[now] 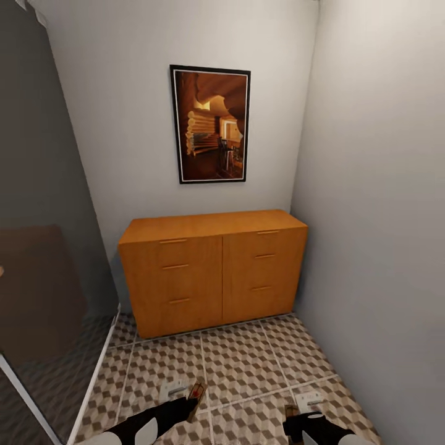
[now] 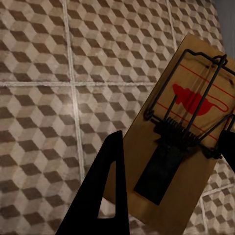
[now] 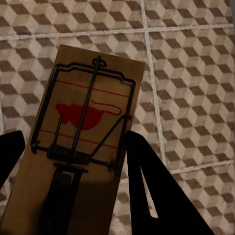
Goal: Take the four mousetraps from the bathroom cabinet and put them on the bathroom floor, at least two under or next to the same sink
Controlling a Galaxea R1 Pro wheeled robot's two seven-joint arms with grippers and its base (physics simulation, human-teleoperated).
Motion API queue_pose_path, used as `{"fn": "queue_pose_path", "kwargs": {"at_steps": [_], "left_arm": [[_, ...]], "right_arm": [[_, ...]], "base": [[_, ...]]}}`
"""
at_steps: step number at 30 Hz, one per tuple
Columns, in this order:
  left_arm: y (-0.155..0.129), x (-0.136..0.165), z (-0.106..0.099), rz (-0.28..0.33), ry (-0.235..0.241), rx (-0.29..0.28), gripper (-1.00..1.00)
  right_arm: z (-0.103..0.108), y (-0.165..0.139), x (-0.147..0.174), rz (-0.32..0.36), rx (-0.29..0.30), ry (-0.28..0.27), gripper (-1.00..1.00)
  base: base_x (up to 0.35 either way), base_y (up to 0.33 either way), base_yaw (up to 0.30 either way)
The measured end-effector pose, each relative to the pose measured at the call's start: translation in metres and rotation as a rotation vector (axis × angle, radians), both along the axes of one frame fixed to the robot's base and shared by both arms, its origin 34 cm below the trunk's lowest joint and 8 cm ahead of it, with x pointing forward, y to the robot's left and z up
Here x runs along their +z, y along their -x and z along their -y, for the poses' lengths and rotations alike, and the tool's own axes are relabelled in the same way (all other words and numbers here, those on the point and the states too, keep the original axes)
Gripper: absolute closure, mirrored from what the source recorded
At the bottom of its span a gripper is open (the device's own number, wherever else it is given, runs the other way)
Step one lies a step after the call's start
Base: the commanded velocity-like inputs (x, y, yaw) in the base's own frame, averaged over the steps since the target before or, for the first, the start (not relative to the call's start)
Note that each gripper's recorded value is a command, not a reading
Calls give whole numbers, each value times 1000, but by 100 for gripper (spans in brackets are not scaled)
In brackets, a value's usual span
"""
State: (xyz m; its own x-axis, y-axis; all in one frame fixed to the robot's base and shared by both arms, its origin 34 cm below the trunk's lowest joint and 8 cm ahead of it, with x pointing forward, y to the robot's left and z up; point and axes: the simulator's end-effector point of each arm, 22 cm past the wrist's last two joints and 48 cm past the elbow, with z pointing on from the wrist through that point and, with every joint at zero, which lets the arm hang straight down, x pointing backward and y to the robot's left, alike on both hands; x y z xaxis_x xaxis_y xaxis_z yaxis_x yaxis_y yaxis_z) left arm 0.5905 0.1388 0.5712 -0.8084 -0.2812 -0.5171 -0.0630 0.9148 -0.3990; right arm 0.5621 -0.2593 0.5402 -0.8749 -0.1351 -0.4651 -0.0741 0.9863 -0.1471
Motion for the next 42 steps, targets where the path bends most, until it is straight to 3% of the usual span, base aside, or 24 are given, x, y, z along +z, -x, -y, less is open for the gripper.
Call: {"fn": "queue_pose_path", "kwargs": {"at_steps": [13,42], "left_arm": [[0,0,0,-1,1,1,100],[0,0,0,1,-2,1,100]], "right_arm": [[-2,2,-1,-12,-1,-3,100],[-2,2,-1,-13,11,2,100]], "base": [[-335,0,20],[-338,0,228]]}}
